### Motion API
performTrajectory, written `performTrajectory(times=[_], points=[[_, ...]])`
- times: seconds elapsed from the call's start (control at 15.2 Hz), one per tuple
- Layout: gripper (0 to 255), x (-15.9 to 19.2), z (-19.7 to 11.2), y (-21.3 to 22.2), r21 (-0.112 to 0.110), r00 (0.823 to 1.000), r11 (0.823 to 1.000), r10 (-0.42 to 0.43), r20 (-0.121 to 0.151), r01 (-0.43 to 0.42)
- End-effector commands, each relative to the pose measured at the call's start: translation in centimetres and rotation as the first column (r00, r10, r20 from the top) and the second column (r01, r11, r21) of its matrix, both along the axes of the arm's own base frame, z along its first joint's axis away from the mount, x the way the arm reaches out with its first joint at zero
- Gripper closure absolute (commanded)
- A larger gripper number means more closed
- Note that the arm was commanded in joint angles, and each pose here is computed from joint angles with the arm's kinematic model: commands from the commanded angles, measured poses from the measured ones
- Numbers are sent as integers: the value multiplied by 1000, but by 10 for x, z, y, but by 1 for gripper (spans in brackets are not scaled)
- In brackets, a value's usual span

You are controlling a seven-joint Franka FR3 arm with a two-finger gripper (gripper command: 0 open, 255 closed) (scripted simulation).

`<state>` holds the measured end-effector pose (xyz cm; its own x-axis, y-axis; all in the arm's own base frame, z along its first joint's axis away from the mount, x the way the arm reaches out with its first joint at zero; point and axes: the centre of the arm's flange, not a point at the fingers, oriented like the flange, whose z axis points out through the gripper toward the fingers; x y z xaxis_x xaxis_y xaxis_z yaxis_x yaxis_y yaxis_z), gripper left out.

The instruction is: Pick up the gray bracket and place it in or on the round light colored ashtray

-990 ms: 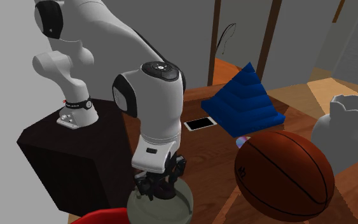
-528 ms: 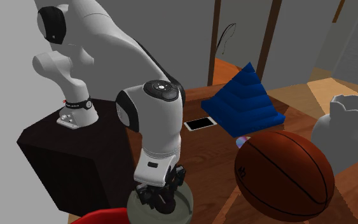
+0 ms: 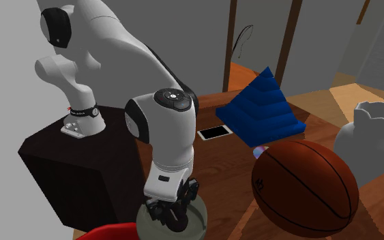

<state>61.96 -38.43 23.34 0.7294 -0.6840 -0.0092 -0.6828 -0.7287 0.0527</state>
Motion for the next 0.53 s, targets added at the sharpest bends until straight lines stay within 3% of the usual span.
performTrajectory(times=[0.0, 0.33, 0.46], points=[[0, 0, 0, 0, 0, 1000, 1000, 0, 0, 0], [0, 0, 0, 0, 0, 1000, 1000, 0, 0, 0], [0, 1, 26, 1, 0, 1000, 1000, 0, 0, 0]])
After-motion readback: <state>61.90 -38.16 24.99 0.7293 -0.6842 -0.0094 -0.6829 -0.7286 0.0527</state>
